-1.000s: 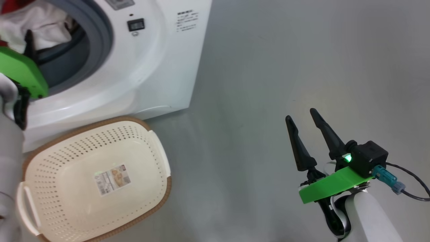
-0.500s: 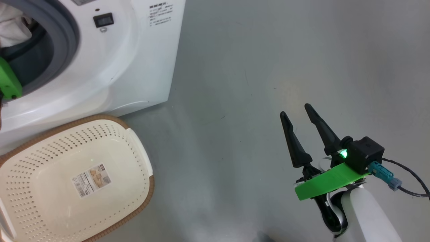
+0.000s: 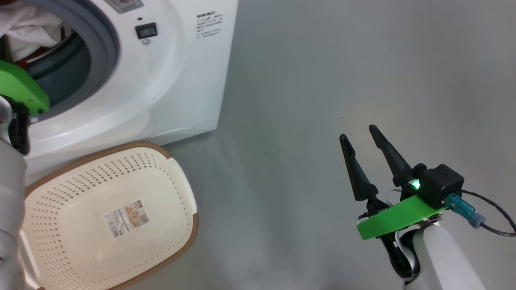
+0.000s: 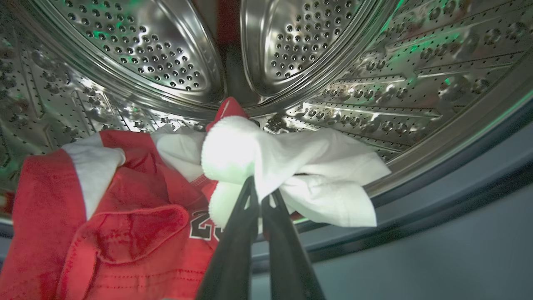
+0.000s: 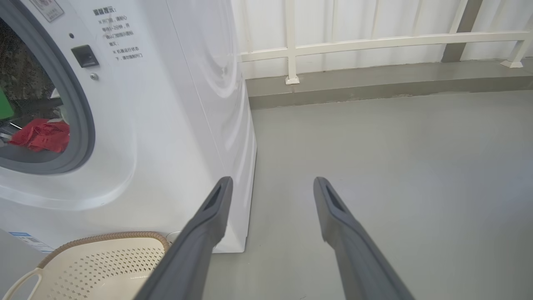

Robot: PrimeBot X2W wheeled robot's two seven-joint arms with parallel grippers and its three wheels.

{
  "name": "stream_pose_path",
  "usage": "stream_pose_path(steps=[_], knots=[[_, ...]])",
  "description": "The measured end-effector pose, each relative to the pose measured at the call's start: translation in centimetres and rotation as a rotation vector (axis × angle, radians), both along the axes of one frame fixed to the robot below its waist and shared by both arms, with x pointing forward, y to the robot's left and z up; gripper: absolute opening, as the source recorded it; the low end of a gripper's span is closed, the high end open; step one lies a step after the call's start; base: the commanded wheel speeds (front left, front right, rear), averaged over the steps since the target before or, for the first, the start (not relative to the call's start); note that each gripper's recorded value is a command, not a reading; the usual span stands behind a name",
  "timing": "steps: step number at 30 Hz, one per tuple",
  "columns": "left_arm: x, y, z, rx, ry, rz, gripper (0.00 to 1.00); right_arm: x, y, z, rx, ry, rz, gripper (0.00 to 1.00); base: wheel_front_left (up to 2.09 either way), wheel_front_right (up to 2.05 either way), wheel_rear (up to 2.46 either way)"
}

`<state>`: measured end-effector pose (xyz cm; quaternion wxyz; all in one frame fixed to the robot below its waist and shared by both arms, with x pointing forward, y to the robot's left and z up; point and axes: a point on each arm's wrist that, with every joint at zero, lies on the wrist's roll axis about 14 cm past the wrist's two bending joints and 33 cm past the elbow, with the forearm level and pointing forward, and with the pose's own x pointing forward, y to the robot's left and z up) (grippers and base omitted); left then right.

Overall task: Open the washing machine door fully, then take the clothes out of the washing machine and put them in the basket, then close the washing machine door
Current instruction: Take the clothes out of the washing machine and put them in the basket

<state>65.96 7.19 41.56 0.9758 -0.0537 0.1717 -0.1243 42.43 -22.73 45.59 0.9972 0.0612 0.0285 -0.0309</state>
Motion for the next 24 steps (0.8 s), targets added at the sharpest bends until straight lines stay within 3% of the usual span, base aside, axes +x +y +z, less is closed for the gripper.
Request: stream_pose_path(steps=[11, 24], knots=[[-2.9, 1.9, 2.2, -0.077, -0.070, 0.052, 0.00, -0.2, 0.4, 1.6, -0.012, -0.042, 0.035, 1.00, 0.00, 0.00, 0.00], [-6.5, 5.4, 7.8, -0.181, -0.279, 0.124, 0.00, -0.7, 1.7, 2.4, -0.002, -0.068, 0.077, 1.00, 0.00, 0.00, 0.00]])
